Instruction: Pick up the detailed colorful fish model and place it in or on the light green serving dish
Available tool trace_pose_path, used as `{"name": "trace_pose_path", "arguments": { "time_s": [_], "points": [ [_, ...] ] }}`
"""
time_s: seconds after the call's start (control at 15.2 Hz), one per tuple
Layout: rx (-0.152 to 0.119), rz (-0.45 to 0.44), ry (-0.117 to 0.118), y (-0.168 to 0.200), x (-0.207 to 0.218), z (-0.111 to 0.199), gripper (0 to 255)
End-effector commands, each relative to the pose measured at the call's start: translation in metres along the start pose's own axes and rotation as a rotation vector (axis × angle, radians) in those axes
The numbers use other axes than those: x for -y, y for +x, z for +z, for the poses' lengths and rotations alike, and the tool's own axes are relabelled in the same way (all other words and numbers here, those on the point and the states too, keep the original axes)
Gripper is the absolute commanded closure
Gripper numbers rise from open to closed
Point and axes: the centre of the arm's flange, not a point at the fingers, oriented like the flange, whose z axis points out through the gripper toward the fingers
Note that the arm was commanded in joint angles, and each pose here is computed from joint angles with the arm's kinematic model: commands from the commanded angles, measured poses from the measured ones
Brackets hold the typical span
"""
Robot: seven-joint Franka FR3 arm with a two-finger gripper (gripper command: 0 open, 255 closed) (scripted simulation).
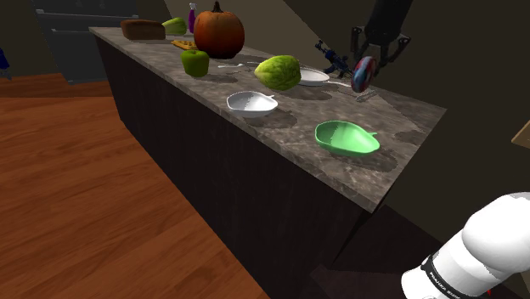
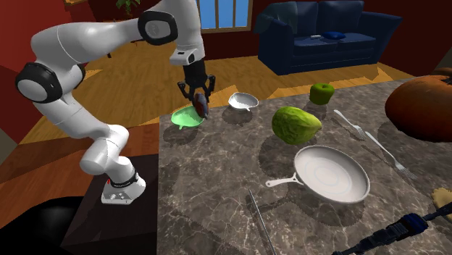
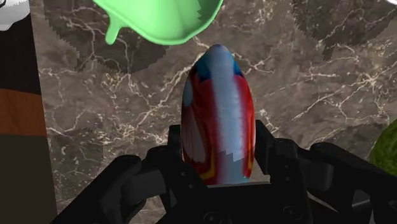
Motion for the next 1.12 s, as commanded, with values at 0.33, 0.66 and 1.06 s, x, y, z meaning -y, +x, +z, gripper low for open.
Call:
{"name": "trace_pose_path", "arguments": {
  "time_s": [0.33, 0.66, 1.06],
  "points": [
    [-0.001, 0.001, 0.000, -0.090, -0.024, -0.017, 255],
    [-0.001, 0.001, 0.000, -0.134, -0.036, -0.014, 255],
    [-0.001, 0.001, 0.000, -0.137, -0.038, 0.018, 255]
  ]
}}
